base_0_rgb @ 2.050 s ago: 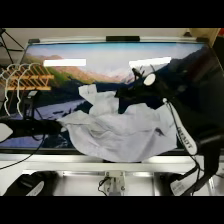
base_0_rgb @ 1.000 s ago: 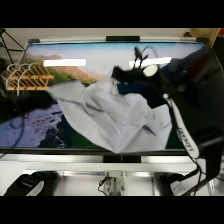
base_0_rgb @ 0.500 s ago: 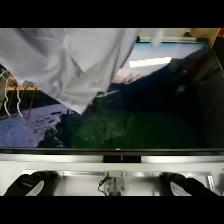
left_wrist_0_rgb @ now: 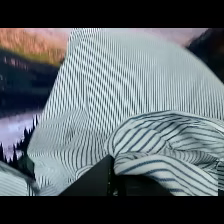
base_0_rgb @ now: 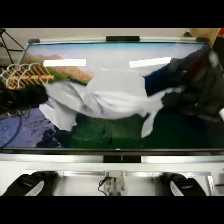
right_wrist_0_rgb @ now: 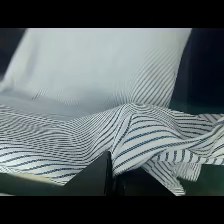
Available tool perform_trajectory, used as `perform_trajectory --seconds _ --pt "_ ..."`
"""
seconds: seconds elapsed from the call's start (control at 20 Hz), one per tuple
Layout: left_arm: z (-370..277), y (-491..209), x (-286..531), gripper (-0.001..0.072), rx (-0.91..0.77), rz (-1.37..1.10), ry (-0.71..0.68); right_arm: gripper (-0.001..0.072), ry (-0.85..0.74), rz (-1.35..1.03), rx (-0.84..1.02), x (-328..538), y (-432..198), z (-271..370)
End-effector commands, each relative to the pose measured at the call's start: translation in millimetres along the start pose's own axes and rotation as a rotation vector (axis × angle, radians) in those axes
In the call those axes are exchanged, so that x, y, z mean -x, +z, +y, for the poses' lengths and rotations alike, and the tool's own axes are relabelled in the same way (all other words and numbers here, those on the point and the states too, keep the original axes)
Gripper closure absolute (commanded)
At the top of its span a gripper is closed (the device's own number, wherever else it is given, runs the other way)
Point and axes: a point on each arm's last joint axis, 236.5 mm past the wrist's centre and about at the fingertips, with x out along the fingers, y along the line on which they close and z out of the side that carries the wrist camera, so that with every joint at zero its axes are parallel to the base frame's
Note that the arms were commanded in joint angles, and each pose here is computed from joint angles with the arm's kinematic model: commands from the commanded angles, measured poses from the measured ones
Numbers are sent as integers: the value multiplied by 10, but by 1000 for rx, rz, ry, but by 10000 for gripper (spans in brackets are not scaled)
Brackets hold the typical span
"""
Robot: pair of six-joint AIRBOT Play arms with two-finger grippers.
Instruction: Fold the shirts.
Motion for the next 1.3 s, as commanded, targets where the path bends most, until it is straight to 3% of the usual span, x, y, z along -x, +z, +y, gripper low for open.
perform_trajectory --seconds 0.0,0.15,0.2,0.25,0.3,0.8,1.0,1.25 --pt "100 -935 -432 651 63 244 -20 631 -67 262 -225 -612 -1319 -497" --pt "-92 -1108 -523 651 20 266 -66 620 -71 302 -270 -720 -1551 -560" --pt "-166 -1080 -531 651 4 248 -83 537 -67 279 -270 -724 -1485 -553" --pt "-227 -1052 -539 651 -14 231 -97 293 -62 249 -266 -725 -1396 -540" --pt "-265 -1033 -539 651 -22 222 -105 132 -55 218 -259 -707 -1285 -513" --pt "-258 -805 -210 652 -251 232 -73 136 -48 -292 44 603 629 53" --pt "-262 -800 -201 651 -254 233 -74 136 52 -202 60 431 583 298" --pt "-248 -858 -186 651 -256 259 -71 136 96 52 196 -438 115 711"
